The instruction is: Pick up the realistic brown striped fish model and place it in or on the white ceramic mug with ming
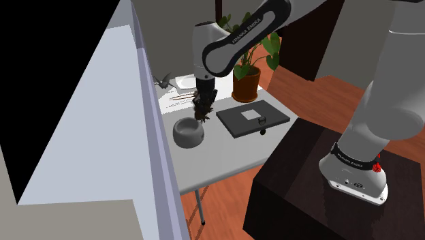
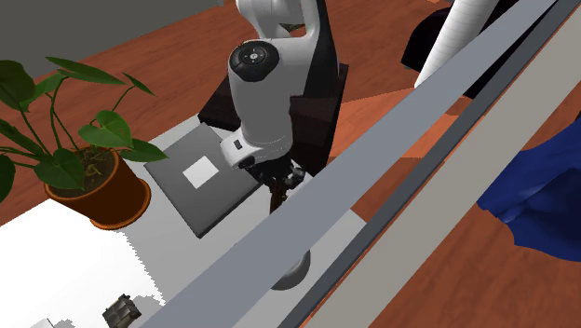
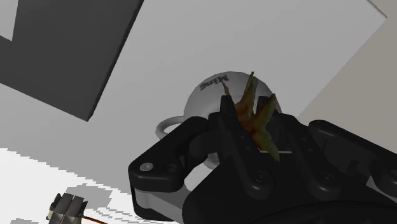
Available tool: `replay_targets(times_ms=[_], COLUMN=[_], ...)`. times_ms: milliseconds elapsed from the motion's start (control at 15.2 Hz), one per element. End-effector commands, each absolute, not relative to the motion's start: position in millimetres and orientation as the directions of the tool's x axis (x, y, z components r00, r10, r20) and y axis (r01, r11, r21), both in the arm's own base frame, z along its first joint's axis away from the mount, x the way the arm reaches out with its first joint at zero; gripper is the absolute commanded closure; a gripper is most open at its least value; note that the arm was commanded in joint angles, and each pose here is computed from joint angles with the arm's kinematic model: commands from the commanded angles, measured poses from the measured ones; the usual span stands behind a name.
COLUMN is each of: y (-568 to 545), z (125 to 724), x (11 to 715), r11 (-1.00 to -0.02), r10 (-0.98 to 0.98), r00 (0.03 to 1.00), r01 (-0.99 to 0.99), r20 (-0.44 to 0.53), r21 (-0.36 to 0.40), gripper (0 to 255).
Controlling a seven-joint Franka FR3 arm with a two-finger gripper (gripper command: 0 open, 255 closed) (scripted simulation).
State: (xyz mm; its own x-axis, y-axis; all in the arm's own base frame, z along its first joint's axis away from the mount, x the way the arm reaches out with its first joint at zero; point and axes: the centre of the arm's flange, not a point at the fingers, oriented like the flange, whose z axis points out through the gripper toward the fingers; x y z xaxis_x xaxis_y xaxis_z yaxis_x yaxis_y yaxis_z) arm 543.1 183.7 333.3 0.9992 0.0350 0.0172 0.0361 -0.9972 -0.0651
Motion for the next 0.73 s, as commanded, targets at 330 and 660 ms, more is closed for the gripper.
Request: replay_targets(times_ms=[330,660], y=[193.0,193.0], z=[326.2,299.8], x=[626.2,626.2], r11=[-0.997,-0.997], r10=[0.035,0.035], r00=[0.999,0.999], r01=[0.036,0.036], r20=[0.017,0.017], r21=[-0.065,-0.065], gripper=[255,255])
